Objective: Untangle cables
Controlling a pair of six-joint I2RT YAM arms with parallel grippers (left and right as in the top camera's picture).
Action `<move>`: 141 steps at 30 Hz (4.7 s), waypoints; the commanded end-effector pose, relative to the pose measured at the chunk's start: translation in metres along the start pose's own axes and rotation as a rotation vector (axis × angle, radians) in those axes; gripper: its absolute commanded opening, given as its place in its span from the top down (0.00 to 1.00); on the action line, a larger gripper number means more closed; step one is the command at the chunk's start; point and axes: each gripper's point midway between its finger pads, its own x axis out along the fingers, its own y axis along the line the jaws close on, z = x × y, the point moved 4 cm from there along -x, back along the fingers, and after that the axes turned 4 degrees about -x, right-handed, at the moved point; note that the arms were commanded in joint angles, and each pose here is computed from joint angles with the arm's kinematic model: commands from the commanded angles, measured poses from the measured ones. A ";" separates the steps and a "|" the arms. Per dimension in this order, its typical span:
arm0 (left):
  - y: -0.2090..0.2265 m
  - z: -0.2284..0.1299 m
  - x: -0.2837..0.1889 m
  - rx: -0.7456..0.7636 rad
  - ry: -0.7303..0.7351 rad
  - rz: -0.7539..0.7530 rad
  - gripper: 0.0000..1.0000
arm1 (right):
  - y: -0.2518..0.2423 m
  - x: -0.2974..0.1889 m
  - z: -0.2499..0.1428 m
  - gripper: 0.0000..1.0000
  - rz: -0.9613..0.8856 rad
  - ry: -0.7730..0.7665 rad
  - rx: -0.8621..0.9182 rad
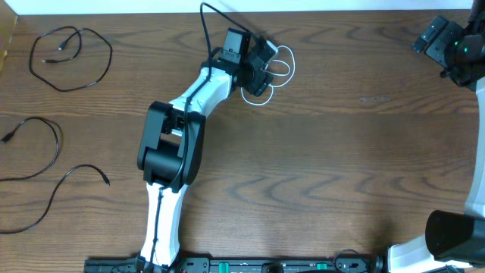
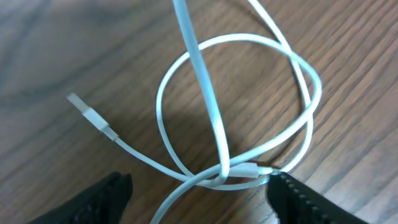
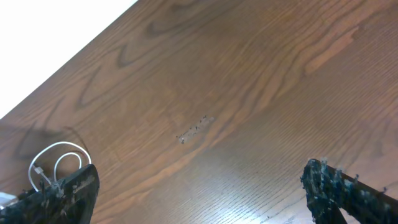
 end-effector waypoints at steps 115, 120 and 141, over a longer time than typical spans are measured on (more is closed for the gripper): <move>0.114 -0.046 -0.439 -1.254 -0.400 0.661 0.02 | 0.036 -0.013 -0.014 0.01 0.286 0.102 -0.048; 0.114 -0.046 -0.439 -1.255 -0.397 0.660 0.02 | 0.042 -0.039 -0.027 0.01 0.381 0.126 -0.128; 0.114 -0.046 -0.439 -1.255 -0.397 0.660 0.02 | -0.026 -0.128 -0.103 0.01 0.180 0.255 -0.149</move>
